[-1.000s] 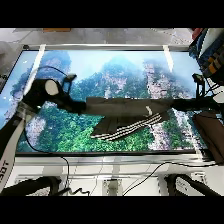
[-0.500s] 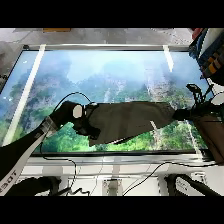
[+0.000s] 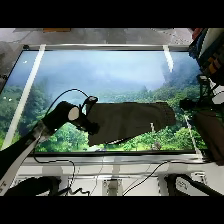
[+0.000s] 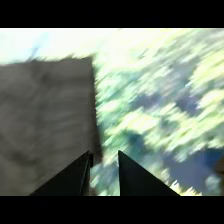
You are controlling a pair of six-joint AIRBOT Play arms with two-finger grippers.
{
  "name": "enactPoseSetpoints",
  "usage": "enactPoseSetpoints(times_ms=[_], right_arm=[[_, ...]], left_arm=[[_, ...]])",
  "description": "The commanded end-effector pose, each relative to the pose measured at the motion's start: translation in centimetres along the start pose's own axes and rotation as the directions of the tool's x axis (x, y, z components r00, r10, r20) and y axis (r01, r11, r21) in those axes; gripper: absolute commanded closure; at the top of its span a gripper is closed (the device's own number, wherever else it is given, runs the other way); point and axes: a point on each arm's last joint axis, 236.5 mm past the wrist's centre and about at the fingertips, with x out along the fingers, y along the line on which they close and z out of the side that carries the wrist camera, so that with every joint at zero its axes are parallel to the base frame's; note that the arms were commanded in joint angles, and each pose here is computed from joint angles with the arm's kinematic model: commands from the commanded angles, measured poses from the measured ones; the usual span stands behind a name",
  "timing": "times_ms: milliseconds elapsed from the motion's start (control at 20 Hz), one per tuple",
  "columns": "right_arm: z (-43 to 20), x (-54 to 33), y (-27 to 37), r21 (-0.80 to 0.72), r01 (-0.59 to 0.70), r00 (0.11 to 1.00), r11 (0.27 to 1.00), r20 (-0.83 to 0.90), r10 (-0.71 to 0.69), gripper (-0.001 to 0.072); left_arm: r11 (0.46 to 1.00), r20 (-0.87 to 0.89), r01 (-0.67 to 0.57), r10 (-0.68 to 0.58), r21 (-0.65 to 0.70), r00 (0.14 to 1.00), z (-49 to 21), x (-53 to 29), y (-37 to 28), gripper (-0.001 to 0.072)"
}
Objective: Fold the clothes and pants, and hang the long-sleeved shirts on hangers.
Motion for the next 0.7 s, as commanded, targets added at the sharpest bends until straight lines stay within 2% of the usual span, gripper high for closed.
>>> enactPoseSetpoints(times_ms=[0, 50, 100, 150, 200, 250, 300, 350, 500, 650], right_arm=[[-0.4, 2.5, -2.9, 0.119, -0.02, 0.997, 0.993, -0.067, 0.028, 0.0622], [-2.0, 3.6, -2.6, 0.129, -0.077, 0.985, 0.989, -0.146, 0.095, 0.0687], [-3.8, 4.5, -1.1, 0.136, -0.189, 0.948, 0.973, -0.233, 0.217, 0.0687], [-5.4, 4.5, 1.5, 0.157, -0.347, 0.874, 0.925, -0.303, 0.38, 0.0685], [-6.1, 4.2, 3.6, 0.201, -0.471, 0.792, 0.859, -0.332, 0.512, 0.0621], [-5.9, 4.2, 5.0, 0.233, -0.54, 0.742, 0.809, -0.323, 0.588, 0.0395], [-5.4, 5.0, 5.0, 0.247, -0.547, 0.741, 0.8, -0.301, 0.6, 0.0174], [-4.5, 6.1, 4.2, 0.227, -0.516, 0.78, 0.826, -0.274, 0.563, 0.0103], [-1.3, 8.0, 1.5, 0.209, -0.416, 0.878, 0.885, -0.16, 0.451, 0.0093], [-2.0, 9.3, -0.4, 0.246, -0.329, 0.908, 0.912, -0.184, 0.377, 0.0094]], left_arm=[[0.999, 0.112, -0.04, 0.037, 0.022, 0.993, 1.7, -2.3, 0.8, 0.0315], [0.999, 0.117, -0.042, 0.039, 0.024, 0.992, 1.7, -2.5, 0.9, 0.0315], [0.999, 0.117, -0.042, 0.039, 0.024, 0.992, 1.7, -2.5, 0.9, 0.0315], [0.999, 0.116, -0.042, 0.039, 0.024, 0.993, 1.7, -2.4, 0.9, 0.0315], [0.999, 0.122, -0.041, 0.038, 0.023, 0.992, 1.9, -2.4, 0.8, 0.0315], [0.999, 0.131, -0.041, 0.037, 0.024, 0.991, 2.1, -2.4, 0.8, 0.0315], [0.999, 0.14, -0.04, 0.037, 0.024, 0.989, 2.3, -2.5, 0.8, 0.0315], [0.999, 0.147, -0.04, 0.036, 0.024, 0.988, 2.4, -2.5, 0.8, 0.0315], [0.999, 0.147, -0.04, 0.036, 0.024, 0.988, 2.5, -2.5, 0.8, 0.0315], [0.999, 0.155, -0.04, 0.036, 0.024, 0.987, 2.6, -2.5, 0.8, 0.0315]])
